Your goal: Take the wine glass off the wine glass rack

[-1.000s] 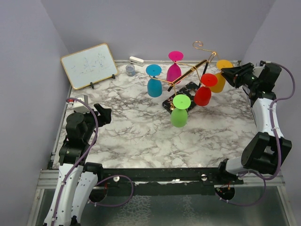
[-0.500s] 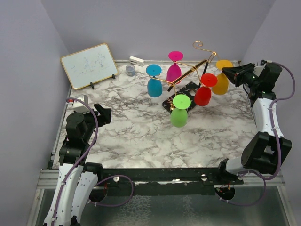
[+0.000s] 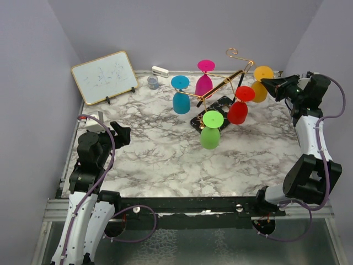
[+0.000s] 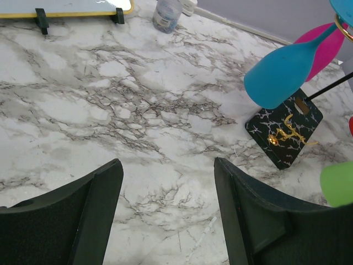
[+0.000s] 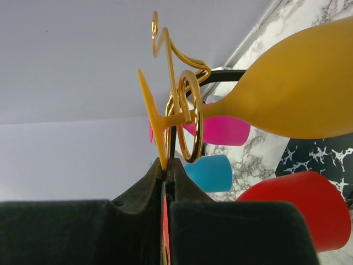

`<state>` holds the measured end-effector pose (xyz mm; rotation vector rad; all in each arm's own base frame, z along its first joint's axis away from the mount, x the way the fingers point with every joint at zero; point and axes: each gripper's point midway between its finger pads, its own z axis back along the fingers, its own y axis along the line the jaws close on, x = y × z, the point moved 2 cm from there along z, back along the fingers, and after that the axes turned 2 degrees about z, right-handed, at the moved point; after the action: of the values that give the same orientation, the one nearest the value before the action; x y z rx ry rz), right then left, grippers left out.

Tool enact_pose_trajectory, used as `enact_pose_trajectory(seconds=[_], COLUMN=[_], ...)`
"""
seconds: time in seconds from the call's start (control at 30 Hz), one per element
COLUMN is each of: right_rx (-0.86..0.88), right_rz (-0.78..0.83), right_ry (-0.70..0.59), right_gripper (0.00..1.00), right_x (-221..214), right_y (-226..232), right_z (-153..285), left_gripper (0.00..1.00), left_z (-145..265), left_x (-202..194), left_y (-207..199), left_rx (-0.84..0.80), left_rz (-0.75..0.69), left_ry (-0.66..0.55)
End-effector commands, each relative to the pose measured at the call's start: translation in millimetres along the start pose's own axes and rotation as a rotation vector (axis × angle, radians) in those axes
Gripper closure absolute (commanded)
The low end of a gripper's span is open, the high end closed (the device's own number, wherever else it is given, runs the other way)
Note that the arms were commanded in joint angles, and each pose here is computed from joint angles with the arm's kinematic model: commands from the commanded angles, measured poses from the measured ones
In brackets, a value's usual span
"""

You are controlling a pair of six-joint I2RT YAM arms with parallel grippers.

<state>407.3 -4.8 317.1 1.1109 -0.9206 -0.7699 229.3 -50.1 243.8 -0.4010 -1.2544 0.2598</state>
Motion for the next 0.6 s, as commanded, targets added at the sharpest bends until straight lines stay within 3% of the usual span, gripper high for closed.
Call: enact_pose_trajectory(seconds=[0.0, 0.3, 0.57], right_rx=[0.071, 0.120, 0.142], right_rz=[0.007, -0.028, -0.004], right_ry=[0.013, 0.074, 0.044], right_gripper=[0.99, 0.99, 0.99], right_x=[4, 11, 29], right_y=[19, 26, 36], right_z=[-1, -14, -24], left_gripper=[0.31, 0.31, 0.31], left_z=[-1, -2, -2], left_x=[-2, -3, -3], left_y=[3, 3, 5], left_rx=[0.013, 0.014, 0.021], left_rz=[0.004, 0.005, 0.005], left_ry=[-0.001, 0.004, 0.002])
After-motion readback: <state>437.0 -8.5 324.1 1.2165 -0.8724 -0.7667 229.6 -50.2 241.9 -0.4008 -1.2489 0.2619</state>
